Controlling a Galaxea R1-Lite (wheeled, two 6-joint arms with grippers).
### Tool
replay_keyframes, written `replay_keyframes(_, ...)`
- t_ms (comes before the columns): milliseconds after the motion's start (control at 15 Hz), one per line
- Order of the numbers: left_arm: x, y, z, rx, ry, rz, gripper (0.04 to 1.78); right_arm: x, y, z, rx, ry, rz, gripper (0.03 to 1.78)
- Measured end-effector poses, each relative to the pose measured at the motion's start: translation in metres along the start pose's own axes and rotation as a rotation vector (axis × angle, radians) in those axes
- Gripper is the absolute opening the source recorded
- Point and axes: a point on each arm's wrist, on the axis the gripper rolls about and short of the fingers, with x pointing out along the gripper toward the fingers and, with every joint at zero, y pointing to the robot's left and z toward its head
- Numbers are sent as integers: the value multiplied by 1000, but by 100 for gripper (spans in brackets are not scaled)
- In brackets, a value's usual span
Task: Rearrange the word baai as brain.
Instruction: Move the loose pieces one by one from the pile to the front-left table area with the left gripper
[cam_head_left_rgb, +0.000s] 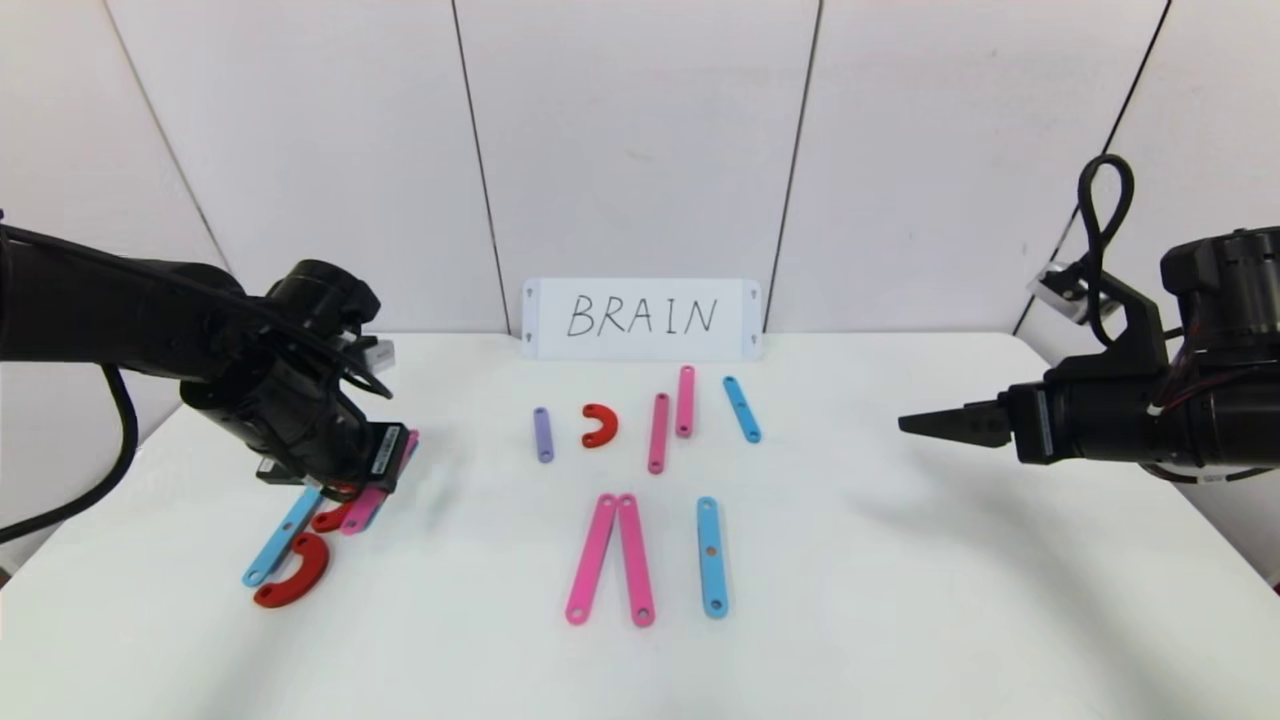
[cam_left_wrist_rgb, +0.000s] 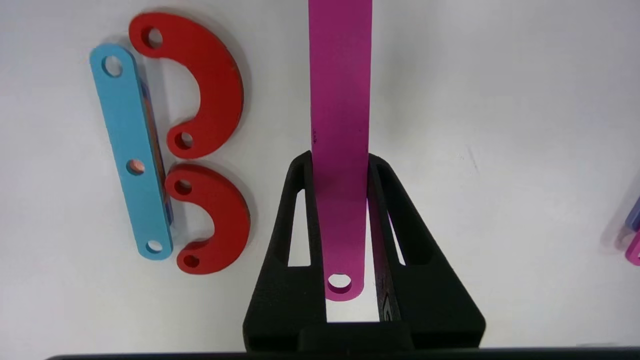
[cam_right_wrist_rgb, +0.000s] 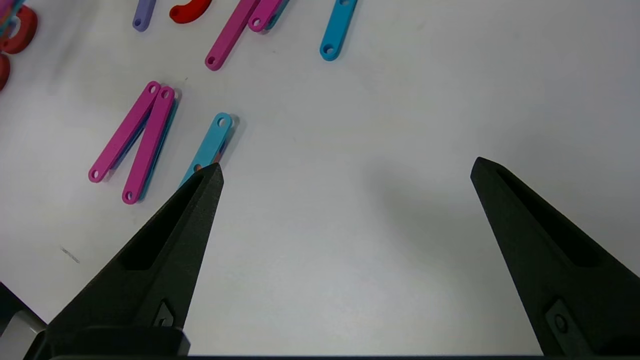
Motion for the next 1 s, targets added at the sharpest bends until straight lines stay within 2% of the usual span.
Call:
replay_keyframes(400,13,-18,-23,2,50,12,30,1,0,0,1,2,0,174)
replay_keyframes(667,20,-31,-26,0,64,18,30,1,-1,0,3,3,0,174)
replay_keyframes(1000,30,-34,-28,-26,85,45,30,1,-1,0,2,3,0,174)
